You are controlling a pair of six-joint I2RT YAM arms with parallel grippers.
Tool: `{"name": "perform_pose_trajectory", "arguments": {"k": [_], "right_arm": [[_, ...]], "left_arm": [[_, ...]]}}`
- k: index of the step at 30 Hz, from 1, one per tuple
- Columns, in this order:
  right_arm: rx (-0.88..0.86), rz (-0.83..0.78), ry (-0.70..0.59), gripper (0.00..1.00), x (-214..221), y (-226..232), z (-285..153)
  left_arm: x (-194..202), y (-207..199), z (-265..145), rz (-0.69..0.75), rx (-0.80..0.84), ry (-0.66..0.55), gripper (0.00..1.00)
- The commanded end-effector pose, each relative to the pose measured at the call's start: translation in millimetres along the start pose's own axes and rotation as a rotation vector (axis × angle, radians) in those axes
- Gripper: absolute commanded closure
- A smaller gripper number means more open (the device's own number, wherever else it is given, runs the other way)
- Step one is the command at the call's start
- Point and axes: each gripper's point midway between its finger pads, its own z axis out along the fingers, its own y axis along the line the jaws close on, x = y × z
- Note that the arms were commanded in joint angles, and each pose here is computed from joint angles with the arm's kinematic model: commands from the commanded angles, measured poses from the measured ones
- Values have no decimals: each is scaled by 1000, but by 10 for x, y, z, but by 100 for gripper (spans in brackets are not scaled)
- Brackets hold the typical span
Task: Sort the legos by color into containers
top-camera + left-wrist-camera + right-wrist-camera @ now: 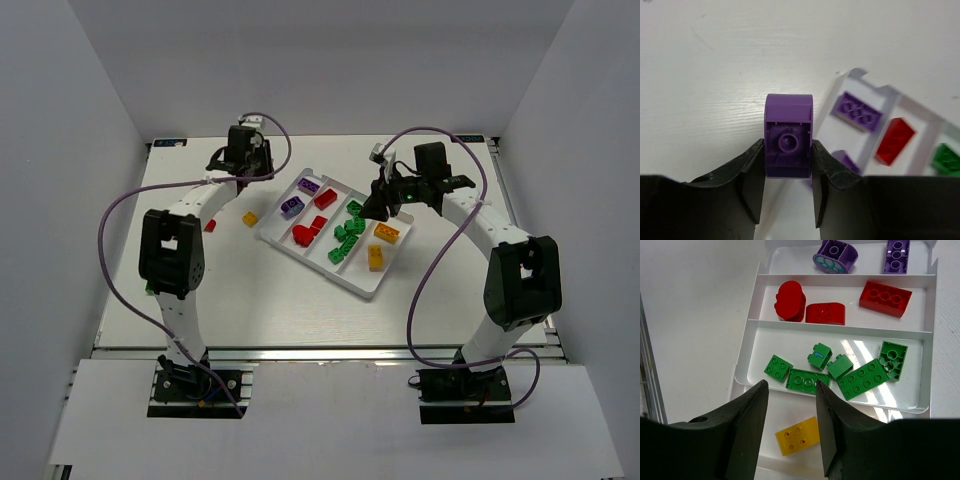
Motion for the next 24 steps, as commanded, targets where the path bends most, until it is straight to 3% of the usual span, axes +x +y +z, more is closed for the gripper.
{"name": "perform_pose_trajectory", "arguments": {"k": [1, 6, 15, 24], "right_arm": [[-11, -25, -38, 51, -173, -17, -23], [-16, -23, -42, 51, -179, -8, -20], [-13, -26, -51, 51, -191, 27, -48], [-8, -27, -50, 51, -175, 47, -65]], "left_arm": [[-269, -335, -345, -137, 150, -47, 89], [10, -736, -366, -127, 282, 34, 86], [136, -1017, -215, -82, 320, 83, 82], [292, -1071, -9, -56, 277, 130, 63]]}}
